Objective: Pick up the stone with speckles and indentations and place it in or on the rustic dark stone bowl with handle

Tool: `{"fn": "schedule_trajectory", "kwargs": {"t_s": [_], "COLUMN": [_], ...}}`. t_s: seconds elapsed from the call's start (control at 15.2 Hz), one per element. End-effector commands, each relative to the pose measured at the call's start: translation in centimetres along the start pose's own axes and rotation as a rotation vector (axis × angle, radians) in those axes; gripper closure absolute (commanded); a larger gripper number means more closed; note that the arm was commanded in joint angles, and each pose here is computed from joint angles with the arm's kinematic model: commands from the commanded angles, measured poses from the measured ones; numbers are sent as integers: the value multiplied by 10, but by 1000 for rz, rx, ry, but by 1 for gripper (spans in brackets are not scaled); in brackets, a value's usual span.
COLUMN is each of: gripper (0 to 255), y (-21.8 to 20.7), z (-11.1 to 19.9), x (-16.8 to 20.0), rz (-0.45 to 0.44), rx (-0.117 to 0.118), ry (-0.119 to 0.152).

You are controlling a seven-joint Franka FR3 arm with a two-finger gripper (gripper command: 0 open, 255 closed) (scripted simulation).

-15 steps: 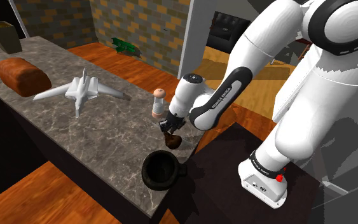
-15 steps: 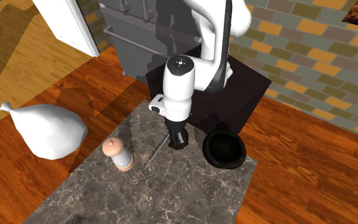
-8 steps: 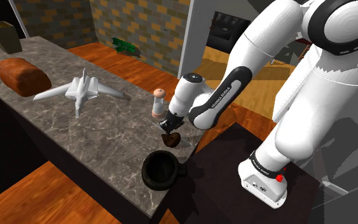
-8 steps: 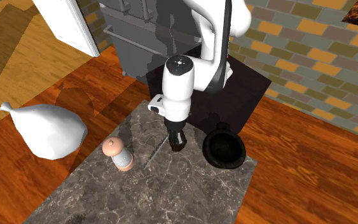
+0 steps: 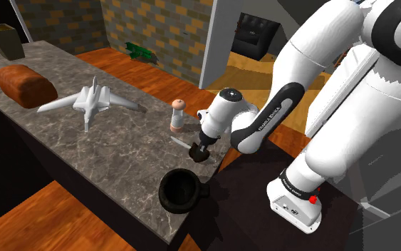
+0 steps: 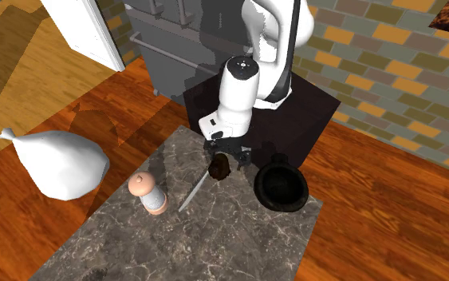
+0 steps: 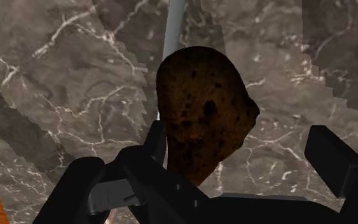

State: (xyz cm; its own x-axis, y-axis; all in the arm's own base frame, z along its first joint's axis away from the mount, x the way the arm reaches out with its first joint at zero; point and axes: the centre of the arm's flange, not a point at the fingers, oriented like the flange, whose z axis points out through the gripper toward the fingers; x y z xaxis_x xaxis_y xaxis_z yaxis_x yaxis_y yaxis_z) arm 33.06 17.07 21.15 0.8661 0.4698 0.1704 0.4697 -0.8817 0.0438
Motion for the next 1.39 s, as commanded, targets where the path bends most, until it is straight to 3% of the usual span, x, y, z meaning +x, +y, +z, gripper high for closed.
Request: {"fn": "schedule_trajectory", "kwargs": {"t_s": [0.0, 0.46, 0.92, 0.99, 1.32], "gripper": [0, 0, 0, 255, 255], "y": [7, 7, 7, 7, 7], "z": [6, 41, 41, 41, 41], "x": [-16, -16, -16, -16, -16], "rz": [-186, -186, -186, -186, -186], "rx": [-7, -7, -7, -7, -7], "ry": [-5, -5, -5, -5, -5]}}
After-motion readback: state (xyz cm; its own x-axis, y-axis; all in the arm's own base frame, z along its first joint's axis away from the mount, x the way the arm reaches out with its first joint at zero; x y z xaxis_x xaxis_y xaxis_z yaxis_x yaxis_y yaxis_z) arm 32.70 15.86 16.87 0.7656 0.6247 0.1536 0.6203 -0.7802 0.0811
